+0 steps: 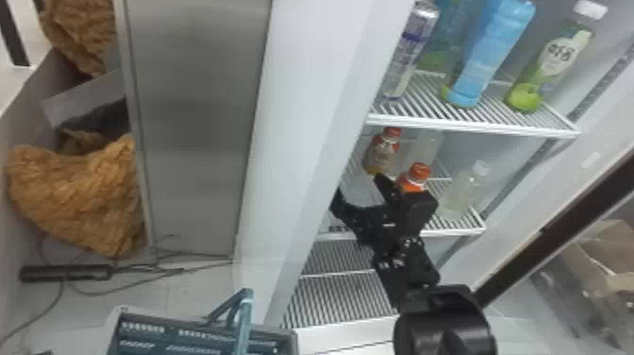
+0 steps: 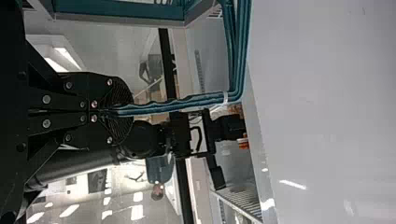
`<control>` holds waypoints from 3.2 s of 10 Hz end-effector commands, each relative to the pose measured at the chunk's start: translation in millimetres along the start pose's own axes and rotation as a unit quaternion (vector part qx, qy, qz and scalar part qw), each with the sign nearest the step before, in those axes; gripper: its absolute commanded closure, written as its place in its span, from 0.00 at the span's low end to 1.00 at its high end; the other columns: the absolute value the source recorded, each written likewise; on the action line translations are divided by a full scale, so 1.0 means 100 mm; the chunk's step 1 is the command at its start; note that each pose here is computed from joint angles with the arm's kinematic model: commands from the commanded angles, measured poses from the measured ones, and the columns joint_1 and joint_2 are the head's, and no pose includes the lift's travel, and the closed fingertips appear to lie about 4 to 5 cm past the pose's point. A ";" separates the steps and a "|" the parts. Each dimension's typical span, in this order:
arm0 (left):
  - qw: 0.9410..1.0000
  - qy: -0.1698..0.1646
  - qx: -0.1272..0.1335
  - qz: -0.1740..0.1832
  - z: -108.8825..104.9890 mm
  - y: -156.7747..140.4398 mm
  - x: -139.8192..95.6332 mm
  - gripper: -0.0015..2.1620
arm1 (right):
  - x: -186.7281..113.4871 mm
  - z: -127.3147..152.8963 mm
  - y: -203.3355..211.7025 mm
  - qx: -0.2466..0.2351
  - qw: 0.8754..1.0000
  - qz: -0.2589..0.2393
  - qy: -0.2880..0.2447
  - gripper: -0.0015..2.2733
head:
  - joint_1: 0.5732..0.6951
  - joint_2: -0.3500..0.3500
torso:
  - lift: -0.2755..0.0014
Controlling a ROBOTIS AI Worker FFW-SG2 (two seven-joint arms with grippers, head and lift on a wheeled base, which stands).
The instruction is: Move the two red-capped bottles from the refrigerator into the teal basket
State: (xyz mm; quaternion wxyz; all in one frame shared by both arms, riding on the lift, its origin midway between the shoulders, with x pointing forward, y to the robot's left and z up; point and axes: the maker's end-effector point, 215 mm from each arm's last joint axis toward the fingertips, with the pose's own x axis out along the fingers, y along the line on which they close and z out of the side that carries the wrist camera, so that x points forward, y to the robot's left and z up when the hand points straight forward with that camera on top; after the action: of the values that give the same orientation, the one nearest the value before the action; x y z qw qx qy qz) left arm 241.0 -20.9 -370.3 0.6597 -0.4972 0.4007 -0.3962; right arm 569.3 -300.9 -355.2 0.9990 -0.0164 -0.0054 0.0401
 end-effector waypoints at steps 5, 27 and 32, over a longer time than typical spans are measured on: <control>1.000 0.001 0.000 -0.005 0.01 -0.01 0.02 0.54 | 0.46 0.07 0.07 0.018 1.000 0.008 -0.001 0.04 | 1.00 0.00 | 0.19; 1.000 -0.002 -0.008 -0.015 0.04 0.01 0.05 0.54 | 0.91 0.28 0.35 -0.012 1.000 0.026 0.012 0.39 | 1.00 0.03 | 0.19; 1.000 -0.004 -0.008 -0.016 0.05 0.01 0.04 0.54 | 0.57 0.52 0.25 -0.026 0.999 0.016 -0.016 0.39 | 1.00 0.00 | 0.19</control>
State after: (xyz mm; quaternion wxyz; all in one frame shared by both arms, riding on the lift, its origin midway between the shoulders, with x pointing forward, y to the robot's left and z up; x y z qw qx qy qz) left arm 247.4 -22.6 -370.6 0.6507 -0.5104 0.3932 -0.4018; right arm 628.4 -270.0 -304.1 0.9973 -0.0438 -0.0214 0.0554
